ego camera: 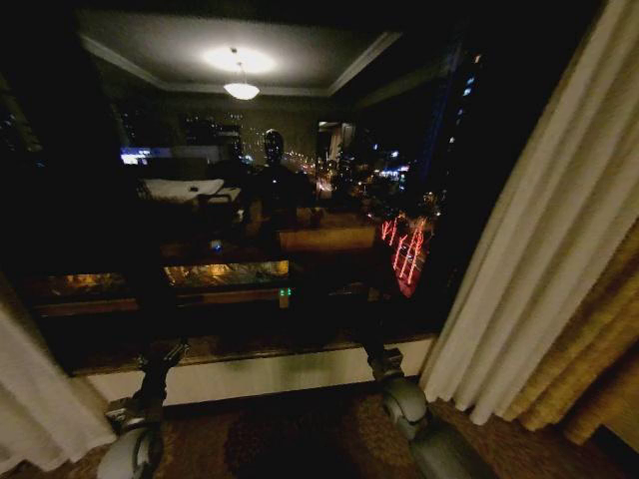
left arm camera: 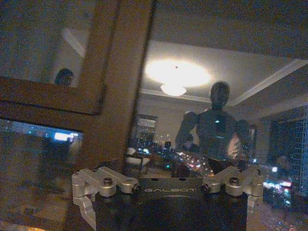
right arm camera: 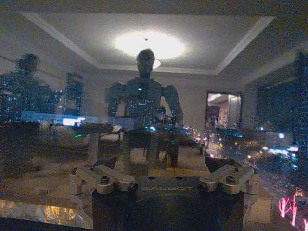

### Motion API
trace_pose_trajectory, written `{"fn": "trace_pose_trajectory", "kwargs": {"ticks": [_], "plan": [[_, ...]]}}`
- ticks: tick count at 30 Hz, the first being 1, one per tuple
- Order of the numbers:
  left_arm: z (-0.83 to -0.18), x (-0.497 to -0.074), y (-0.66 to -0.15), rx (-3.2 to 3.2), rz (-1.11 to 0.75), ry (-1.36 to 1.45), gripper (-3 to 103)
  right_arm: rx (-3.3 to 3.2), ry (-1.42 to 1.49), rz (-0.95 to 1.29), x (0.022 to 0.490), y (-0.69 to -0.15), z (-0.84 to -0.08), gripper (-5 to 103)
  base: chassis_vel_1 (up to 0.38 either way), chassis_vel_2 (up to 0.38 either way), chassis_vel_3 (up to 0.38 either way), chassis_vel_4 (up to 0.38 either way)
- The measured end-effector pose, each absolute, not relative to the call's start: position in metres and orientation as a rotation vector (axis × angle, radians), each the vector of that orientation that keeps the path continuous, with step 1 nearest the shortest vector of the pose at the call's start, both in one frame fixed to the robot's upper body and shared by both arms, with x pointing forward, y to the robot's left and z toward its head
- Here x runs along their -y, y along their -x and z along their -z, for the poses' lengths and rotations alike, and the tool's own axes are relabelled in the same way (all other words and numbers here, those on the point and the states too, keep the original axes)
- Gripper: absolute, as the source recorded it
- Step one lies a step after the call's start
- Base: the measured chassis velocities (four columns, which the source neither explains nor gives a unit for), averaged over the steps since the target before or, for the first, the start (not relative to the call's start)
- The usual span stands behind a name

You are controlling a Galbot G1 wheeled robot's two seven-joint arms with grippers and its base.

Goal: Open the curtains by pulling them apart, changing their state from closed to fully open.

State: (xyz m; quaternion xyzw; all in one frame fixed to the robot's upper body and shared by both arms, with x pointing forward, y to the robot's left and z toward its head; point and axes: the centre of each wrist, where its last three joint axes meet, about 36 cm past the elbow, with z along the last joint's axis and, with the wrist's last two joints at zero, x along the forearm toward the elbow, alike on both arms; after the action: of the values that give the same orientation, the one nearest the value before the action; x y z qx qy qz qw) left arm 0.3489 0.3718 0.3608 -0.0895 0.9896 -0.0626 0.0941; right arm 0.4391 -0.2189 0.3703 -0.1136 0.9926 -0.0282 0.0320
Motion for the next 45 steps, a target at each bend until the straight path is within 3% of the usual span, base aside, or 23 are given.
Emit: {"fn": "trace_pose_trajectory", "kwargs": {"ticks": [32,45], "plan": [[-0.3608,-0.3718,-0.3489,-2.935,0.186,0.266,100,-3.056,0.350,0.087,0.2188,-0.4391,-0.3703,100,0.350,0.354,-0.349,-0.349],[-0.3607,-0.3715,-0.3490,-2.936,0.186,0.265,100,-3.056,0.349,0.088,0.2191,-0.4392,-0.3704,100,0.071,0.064,-0.073,-0.083]]}}
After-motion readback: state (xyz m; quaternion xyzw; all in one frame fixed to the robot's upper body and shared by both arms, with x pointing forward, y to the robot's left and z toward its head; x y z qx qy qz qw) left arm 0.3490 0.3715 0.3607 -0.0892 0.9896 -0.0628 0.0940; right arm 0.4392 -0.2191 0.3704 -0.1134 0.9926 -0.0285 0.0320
